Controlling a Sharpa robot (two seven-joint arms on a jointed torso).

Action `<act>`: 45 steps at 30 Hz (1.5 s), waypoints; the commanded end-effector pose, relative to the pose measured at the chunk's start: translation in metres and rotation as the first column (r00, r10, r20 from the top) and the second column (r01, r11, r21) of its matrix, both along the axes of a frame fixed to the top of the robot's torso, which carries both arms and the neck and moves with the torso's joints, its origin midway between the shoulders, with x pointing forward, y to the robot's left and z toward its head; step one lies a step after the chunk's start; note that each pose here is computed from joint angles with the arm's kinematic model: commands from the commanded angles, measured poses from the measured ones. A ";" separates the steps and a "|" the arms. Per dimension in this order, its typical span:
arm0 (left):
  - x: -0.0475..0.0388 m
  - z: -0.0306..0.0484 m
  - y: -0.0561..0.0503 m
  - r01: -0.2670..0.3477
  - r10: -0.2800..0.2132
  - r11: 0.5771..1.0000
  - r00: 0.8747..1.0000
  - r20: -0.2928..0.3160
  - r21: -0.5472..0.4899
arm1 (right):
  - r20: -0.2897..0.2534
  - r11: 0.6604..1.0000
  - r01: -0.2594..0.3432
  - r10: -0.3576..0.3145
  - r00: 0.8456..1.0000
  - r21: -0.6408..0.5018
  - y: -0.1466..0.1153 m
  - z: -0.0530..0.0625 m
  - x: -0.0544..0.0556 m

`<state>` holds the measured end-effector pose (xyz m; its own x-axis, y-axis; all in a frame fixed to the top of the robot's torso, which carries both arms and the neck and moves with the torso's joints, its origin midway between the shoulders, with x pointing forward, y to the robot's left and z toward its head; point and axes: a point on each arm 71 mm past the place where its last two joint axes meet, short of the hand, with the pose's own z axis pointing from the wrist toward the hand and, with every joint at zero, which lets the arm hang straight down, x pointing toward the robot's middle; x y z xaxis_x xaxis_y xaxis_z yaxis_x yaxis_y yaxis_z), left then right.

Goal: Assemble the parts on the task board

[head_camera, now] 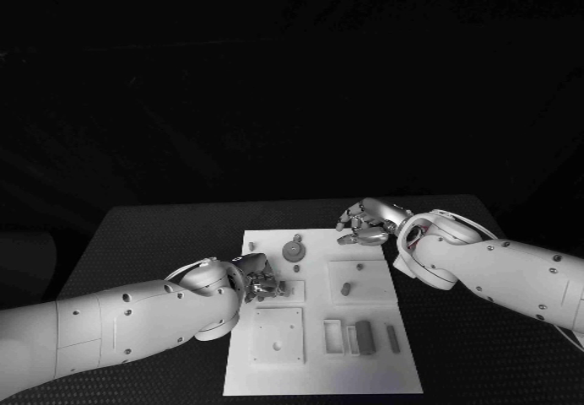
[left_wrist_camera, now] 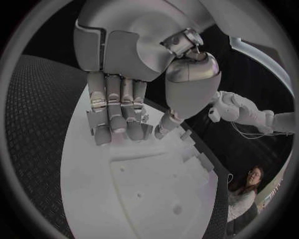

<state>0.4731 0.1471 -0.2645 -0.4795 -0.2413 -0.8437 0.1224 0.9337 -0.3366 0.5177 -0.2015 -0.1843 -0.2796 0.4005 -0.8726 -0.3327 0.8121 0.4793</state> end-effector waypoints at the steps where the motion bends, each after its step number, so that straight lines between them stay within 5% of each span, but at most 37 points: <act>1: -0.0006 0.0000 -0.001 0.004 -0.005 1.000 1.000 -0.010 -0.011 | -0.008 1.000 -0.015 0.015 1.000 -0.004 0.001 -0.001 -0.001; 28: 0.0023 0.0013 0.003 -0.025 0.023 0.999 0.999 -0.038 -0.040 | -0.012 1.000 -0.012 0.012 1.000 -0.001 0.000 -0.004 -0.001; 36: 0.0111 0.0117 0.002 -0.041 0.039 0.997 0.999 -0.038 -0.063 | -0.013 1.000 -0.010 0.010 1.000 -0.002 0.000 -0.004 0.000; 45: 0.0155 0.0128 0.000 -0.047 0.043 0.997 0.998 -0.054 -0.062 | -0.015 1.000 -0.009 0.009 1.000 -0.002 0.000 -0.005 0.000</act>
<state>0.4896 0.1503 -0.2508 -0.4826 -0.3225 -0.8143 0.0565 0.9164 -0.3963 0.5187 -0.2027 -0.1881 -0.2842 0.4019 -0.8705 -0.3238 0.8143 0.4817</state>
